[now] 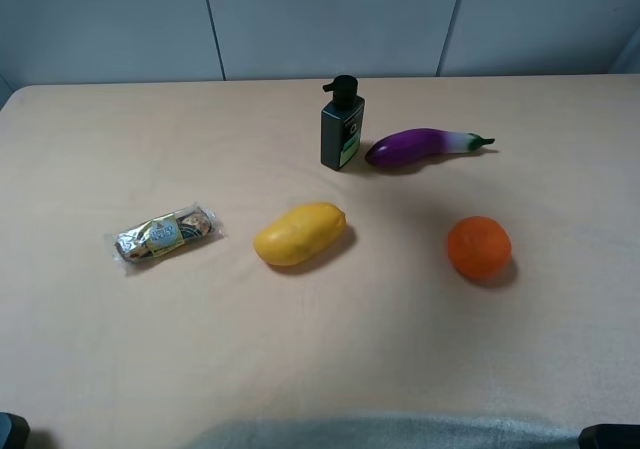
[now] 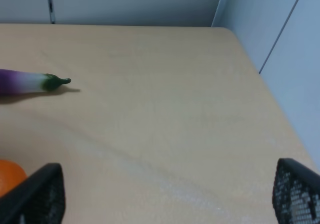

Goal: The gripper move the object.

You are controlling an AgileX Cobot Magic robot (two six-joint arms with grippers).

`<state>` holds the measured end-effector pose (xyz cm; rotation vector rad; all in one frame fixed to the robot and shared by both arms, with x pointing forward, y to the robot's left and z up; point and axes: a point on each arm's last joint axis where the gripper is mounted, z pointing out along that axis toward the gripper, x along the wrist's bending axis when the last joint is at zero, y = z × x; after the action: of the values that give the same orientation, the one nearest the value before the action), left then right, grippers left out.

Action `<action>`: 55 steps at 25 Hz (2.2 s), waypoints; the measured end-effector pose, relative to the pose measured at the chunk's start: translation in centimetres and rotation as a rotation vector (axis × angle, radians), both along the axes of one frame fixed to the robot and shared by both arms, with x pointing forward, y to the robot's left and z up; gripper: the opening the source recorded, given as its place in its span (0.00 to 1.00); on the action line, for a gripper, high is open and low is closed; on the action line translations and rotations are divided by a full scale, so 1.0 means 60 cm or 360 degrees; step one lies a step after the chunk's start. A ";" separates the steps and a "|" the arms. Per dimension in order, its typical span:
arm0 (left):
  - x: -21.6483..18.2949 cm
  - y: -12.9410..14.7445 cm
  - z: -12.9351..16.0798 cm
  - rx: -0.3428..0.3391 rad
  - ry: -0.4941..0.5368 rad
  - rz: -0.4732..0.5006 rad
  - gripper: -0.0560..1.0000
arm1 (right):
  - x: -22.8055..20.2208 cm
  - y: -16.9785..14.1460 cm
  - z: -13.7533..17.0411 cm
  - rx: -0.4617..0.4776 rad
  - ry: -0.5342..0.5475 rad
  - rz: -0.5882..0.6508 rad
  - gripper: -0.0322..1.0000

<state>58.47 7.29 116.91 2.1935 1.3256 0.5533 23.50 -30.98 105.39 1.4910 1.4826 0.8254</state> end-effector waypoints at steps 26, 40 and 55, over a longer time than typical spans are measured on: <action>-0.347 0.401 -0.065 0.0118 0.0075 0.0905 0.78 | 0.000 0.000 0.000 0.0000 0.0000 0.0000 0.64; -0.538 0.402 -0.139 -0.0110 -0.0350 0.0922 0.78 | 0.000 0.000 0.000 0.0000 0.0000 0.0000 0.64; -0.570 0.396 -0.189 -0.0221 -0.0474 0.0876 0.78 | 0.000 0.000 0.000 0.0000 0.0000 0.0000 0.64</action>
<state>24.26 31.03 105.59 1.5480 1.7353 0.9170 23.50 -30.98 105.39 1.4910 1.4826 0.8254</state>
